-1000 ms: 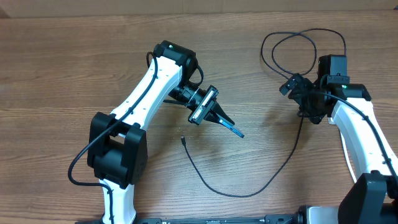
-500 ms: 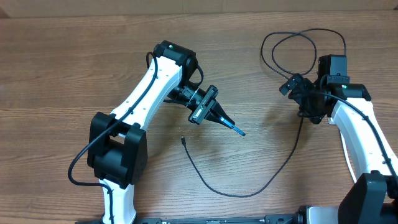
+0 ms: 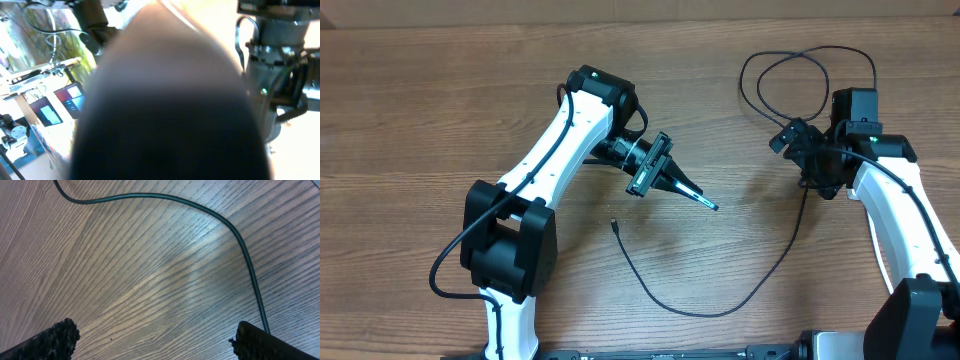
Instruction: Plug charger to phone and switch on socket
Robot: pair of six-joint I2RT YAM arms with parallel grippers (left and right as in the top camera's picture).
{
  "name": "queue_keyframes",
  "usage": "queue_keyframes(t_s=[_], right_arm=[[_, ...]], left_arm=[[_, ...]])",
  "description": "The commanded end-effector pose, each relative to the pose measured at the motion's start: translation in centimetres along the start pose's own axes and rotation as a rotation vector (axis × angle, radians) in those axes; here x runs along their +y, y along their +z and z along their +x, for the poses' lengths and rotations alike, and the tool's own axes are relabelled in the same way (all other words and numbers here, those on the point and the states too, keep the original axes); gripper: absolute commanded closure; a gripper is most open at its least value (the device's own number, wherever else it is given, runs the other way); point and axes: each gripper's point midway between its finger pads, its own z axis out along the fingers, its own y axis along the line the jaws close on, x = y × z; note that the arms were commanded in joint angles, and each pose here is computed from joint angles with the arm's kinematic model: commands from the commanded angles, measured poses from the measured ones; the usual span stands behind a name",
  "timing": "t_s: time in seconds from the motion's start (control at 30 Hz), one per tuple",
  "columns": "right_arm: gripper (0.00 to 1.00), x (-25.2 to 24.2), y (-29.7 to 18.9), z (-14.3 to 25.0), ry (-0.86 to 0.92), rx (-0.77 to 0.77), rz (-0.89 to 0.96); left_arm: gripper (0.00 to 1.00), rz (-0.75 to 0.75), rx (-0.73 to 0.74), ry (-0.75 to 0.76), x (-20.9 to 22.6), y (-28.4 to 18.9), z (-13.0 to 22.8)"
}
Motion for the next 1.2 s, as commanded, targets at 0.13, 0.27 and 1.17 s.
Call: queue_keyframes(t_s=[0.13,0.27,1.17], right_arm=[[0.00,-0.1,-0.1,-0.2,-0.007,-0.011,0.009],[0.00,-0.1,-0.1,-0.2,-0.007,-0.011,0.009],[0.00,-0.1,-0.1,-0.2,-0.007,-0.011,0.009]], left_arm=[[0.96,0.081,0.063,0.104,-1.3,-0.5,2.8],[0.96,0.079,0.053,0.228,-1.2,-0.5,2.7],[0.96,-0.653,-0.874,0.598,2.2,-9.7,-14.2]])
